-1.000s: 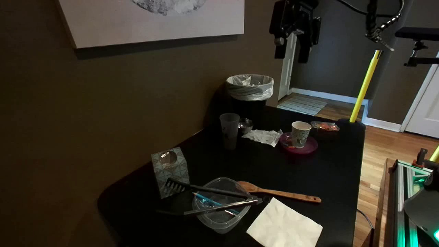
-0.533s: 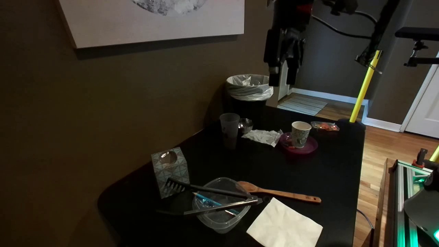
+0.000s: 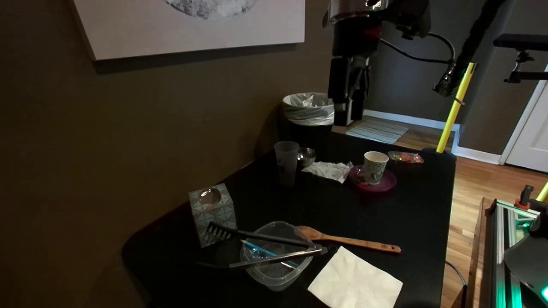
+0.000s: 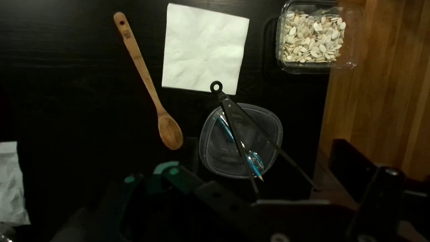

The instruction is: Put the wooden spoon on the bowl

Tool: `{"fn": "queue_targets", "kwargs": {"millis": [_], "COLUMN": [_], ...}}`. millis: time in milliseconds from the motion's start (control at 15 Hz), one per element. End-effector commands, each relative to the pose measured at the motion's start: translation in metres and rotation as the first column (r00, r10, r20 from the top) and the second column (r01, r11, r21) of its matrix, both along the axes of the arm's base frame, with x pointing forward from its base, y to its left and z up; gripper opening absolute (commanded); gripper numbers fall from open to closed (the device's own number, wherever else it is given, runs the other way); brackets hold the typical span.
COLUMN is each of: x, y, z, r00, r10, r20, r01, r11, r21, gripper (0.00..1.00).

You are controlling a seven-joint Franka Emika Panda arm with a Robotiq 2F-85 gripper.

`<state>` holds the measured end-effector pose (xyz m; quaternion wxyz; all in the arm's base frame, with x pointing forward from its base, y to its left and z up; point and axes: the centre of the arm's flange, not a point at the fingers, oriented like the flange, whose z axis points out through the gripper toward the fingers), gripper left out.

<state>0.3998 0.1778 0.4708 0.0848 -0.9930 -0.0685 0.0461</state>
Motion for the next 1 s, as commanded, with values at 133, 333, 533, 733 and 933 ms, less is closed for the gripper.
{"fn": "queue_targets", "kwargs": {"millis": [133, 333, 533, 733, 933], "x": [0.004, 0.005, 0.004, 0.007, 0.015], "y": [-0.003, -0.014, -0.014, -0.014, -0.012], "z": [-0.062, -0.102, -0.098, -0.107, -0.137], "r00": [0.973, 0.962, 0.969, 0.963, 0.940], "r10": [0.212, 0.261, 0.239, 0.261, 0.333], "r20": [0.096, 0.085, 0.061, 0.062, 0.072], "r01": [-0.215, -0.267, -0.243, -0.264, -0.334], "r11": [0.976, 0.961, 0.968, 0.963, 0.943], "r21": [0.027, 0.068, 0.059, 0.052, 0.004], "gripper": [1.00, 1.00, 1.00, 1.00, 1.00]}}
